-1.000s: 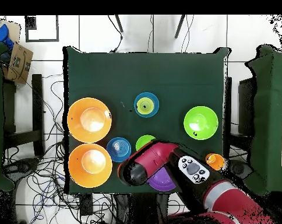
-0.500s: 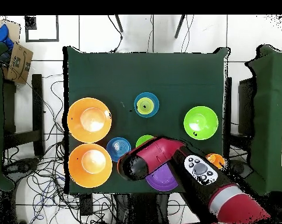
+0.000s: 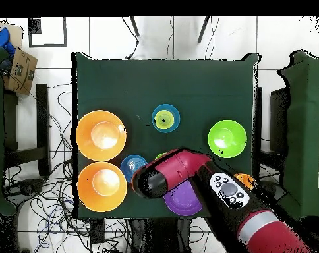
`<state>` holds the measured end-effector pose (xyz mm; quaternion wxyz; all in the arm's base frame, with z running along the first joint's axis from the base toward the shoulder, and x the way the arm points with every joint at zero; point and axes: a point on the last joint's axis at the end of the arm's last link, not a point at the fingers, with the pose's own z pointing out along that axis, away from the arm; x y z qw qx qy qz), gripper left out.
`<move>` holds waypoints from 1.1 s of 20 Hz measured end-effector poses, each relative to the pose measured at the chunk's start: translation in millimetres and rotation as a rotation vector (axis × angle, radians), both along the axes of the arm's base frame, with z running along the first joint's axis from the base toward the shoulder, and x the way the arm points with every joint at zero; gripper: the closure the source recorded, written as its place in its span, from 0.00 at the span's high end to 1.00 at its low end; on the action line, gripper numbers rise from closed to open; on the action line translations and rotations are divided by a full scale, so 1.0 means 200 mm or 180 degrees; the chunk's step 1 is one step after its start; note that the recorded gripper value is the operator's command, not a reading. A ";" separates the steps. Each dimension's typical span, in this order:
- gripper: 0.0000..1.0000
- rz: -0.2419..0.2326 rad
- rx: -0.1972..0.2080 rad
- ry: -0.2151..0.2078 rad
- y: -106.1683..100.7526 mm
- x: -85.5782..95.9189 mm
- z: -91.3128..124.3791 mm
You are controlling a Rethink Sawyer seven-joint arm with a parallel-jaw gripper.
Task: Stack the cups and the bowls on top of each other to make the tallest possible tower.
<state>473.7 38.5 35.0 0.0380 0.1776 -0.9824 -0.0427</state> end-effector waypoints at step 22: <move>1.00 -0.0014 -0.0061 -0.0153 -0.05 0.11 0.00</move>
